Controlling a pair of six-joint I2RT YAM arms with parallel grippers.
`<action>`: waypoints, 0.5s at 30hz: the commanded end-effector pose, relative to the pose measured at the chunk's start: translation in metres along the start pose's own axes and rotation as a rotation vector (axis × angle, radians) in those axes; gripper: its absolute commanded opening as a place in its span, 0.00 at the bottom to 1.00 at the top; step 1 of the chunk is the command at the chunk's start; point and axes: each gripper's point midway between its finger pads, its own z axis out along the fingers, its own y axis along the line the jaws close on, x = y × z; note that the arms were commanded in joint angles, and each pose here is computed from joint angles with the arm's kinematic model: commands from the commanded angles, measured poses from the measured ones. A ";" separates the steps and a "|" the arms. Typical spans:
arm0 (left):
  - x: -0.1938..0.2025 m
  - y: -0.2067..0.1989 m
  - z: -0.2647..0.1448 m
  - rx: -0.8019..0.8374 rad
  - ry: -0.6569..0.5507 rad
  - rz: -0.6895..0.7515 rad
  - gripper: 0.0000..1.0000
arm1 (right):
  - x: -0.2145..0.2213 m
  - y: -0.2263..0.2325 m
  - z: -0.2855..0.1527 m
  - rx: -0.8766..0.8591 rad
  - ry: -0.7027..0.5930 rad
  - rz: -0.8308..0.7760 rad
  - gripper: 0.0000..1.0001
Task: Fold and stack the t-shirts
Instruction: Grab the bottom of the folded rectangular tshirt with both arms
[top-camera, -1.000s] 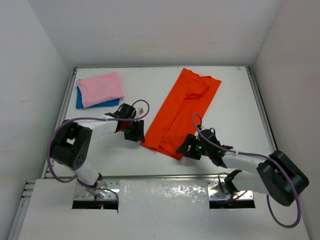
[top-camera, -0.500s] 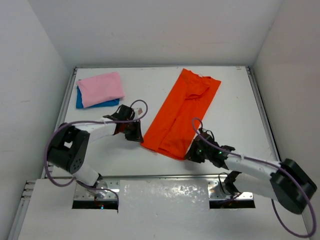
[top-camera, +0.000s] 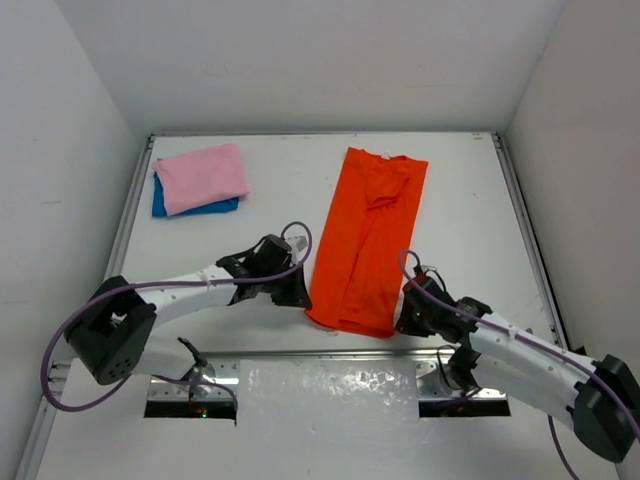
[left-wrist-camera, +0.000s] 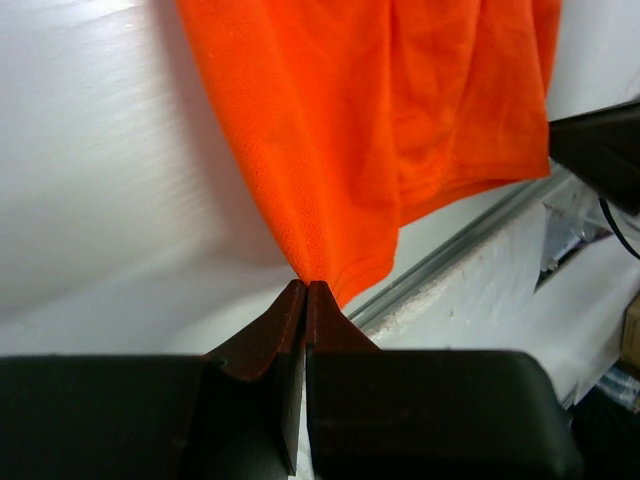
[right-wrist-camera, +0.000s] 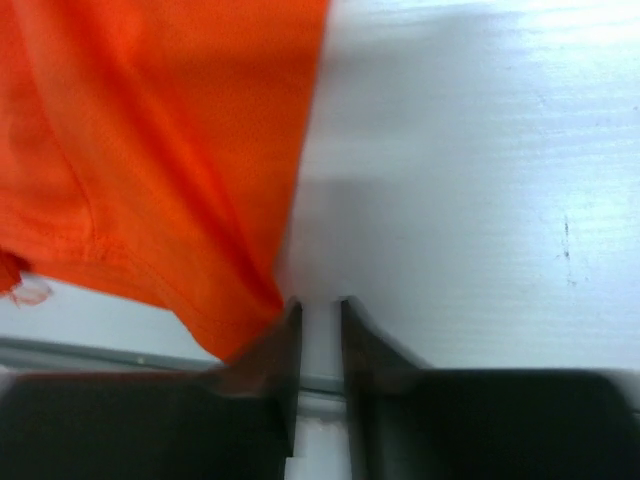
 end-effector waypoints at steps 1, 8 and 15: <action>-0.011 0.000 -0.006 -0.022 -0.066 -0.021 0.01 | -0.015 0.020 -0.007 -0.087 -0.046 -0.012 0.27; -0.004 0.002 -0.006 -0.008 -0.065 -0.048 0.00 | -0.032 0.041 -0.011 -0.184 -0.122 0.024 0.48; -0.002 0.004 -0.007 -0.013 -0.067 -0.047 0.00 | -0.038 0.042 -0.016 -0.188 -0.152 0.047 0.48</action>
